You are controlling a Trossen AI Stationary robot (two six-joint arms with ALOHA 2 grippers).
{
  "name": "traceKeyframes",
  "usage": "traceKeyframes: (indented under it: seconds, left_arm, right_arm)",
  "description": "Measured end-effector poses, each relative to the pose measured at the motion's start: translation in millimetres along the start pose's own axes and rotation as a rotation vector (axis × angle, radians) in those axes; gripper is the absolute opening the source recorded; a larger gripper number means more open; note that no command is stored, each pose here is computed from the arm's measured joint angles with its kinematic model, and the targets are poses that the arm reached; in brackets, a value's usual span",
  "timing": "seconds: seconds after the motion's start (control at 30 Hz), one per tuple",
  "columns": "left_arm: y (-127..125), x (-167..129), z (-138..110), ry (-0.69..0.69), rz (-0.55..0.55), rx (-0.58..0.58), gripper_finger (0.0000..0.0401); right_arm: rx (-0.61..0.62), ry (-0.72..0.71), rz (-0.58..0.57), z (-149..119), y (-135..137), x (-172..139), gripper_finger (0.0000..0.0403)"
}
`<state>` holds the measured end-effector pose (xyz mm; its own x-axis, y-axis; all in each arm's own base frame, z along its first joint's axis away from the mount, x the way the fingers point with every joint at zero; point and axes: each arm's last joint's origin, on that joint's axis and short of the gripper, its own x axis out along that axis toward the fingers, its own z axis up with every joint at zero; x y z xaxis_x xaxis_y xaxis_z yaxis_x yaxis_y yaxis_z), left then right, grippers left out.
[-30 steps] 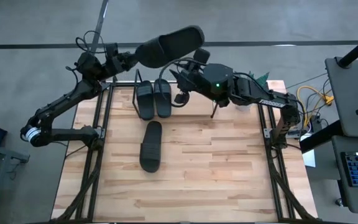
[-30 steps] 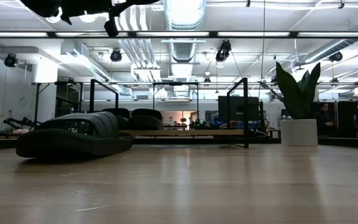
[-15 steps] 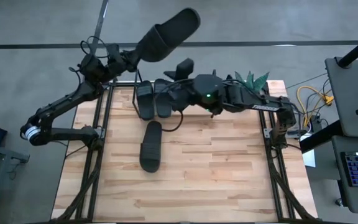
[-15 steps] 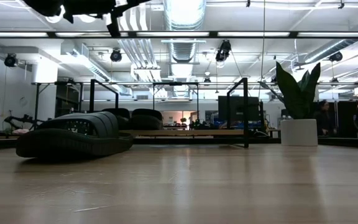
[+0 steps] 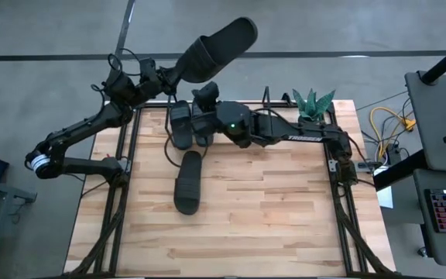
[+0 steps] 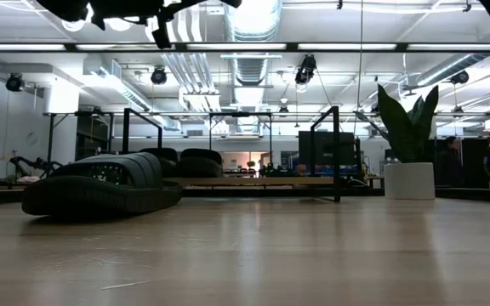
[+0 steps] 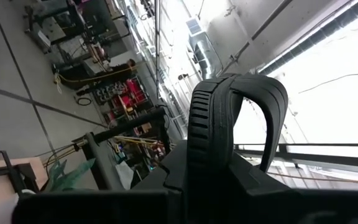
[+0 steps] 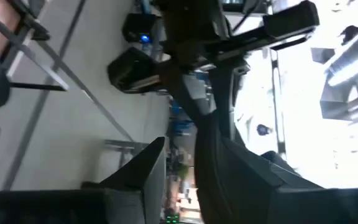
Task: Pick and place slides into the shelf
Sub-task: Put the right black slide on the shelf
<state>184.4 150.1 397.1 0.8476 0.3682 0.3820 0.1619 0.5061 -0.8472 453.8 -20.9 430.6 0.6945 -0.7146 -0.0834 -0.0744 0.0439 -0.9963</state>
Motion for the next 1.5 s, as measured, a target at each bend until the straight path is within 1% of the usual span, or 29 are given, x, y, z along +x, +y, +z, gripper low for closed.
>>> traceKeyframes:
  seconds: [0.17, 0.37, 0.67, 0.83, 0.97, 1.1, 1.23, 1.43, 1.5]
  left_arm:
    - [-1.5, 0.1, -2.2, 0.023, -0.012, 0.000, 0.0026]
    - [-1.6, 0.4, -4.0, 0.034, -0.014, -0.003, 0.0026]
    - [-1.9, 0.9, -6.1, 0.034, -0.014, -0.008, 0.0026]
    - [-1.9, 0.8, -6.0, 0.033, -0.013, -0.008, 0.0026]
    - [-1.5, 0.8, -6.1, 0.036, -0.012, -0.008, 0.0026]
    - [-1.7, 0.8, -6.7, 0.043, -0.015, -0.009, 0.0026]
    - [-1.9, 1.1, -7.5, 0.042, -0.015, -0.009, 0.0026]
    - [-1.5, 1.2, -7.7, 0.043, -0.011, -0.008, 0.0026]
    - [-1.7, 1.2, -7.7, 0.041, -0.014, -0.007, 0.0026]
  right_arm:
    - [0.016, -0.010, -0.022, -0.3, -1.2, 3.6, 0.0133]
    - [0.106, 0.005, -0.039, -6.5, -3.7, 9.1, 0.0146]
    - [0.097, 0.038, -0.032, -19.0, -2.4, 20.7, 0.0188]
    - [0.101, 0.046, -0.035, -19.8, 0.1, 25.4, 0.0192]
    - [0.108, 0.059, -0.043, -18.1, 4.9, 31.8, 0.0178]
    - [0.148, 0.060, -0.085, -13.6, 6.6, 36.9, 0.0156]
    - [0.191, 0.115, -0.133, -12.0, 7.3, 41.5, 0.0116]
    - [0.187, 0.171, -0.133, -16.4, 7.9, 44.0, 0.0040]
    - [0.174, 0.174, -0.134, -16.9, 7.5, 44.3, 0.0035]
